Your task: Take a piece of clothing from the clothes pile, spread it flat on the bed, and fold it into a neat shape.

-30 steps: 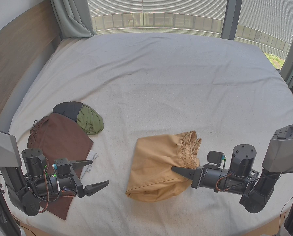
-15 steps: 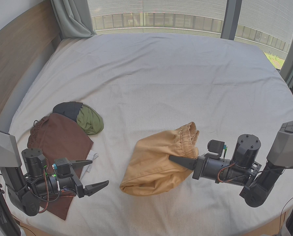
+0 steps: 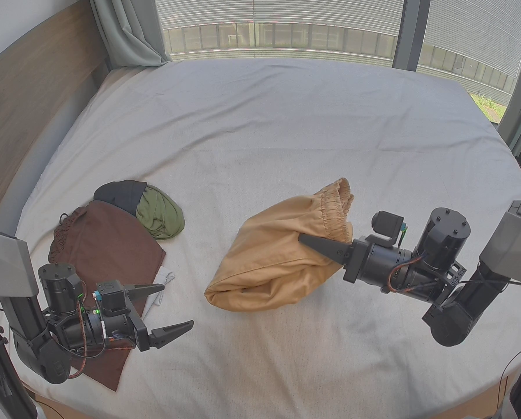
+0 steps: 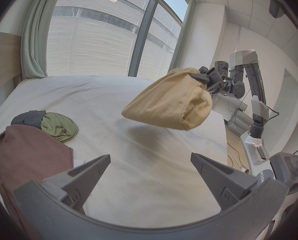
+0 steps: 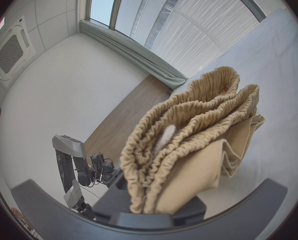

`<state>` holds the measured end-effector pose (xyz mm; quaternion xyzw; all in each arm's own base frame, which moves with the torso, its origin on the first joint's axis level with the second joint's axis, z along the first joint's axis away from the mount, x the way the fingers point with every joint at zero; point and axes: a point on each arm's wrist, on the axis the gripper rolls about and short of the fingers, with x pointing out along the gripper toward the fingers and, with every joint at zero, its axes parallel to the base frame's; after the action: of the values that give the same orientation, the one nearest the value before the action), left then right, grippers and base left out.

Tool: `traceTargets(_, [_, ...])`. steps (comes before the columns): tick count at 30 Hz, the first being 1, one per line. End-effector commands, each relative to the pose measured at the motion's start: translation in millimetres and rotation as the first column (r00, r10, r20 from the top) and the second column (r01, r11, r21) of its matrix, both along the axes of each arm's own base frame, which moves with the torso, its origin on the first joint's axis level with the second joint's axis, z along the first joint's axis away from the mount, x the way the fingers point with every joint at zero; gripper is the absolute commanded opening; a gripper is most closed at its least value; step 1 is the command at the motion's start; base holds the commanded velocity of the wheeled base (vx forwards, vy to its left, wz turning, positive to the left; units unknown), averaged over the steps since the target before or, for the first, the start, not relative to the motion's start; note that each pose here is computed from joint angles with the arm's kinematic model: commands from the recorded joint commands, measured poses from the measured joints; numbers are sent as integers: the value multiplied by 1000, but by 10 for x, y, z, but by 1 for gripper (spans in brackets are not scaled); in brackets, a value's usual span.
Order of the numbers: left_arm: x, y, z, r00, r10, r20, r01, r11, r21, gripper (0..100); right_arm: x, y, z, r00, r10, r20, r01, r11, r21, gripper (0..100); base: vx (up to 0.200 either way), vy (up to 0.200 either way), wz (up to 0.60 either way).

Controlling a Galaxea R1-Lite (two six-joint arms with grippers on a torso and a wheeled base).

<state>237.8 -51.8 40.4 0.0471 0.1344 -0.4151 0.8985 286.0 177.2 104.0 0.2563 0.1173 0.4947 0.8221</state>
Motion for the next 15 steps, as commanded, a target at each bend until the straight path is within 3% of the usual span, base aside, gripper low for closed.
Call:
traceTargets(1, [0, 0, 1, 1000, 1, 1, -1, 1000, 0, 100, 97, -6, 76, 999, 9, 36, -10, 1000, 21, 0, 0, 0, 0])
traceTargets(15, [0, 0, -4, 1000, -1, -2, 1, 1000, 0, 100, 669, -25, 19, 997, -45, 58, 40, 996, 85, 0, 0, 0, 0])
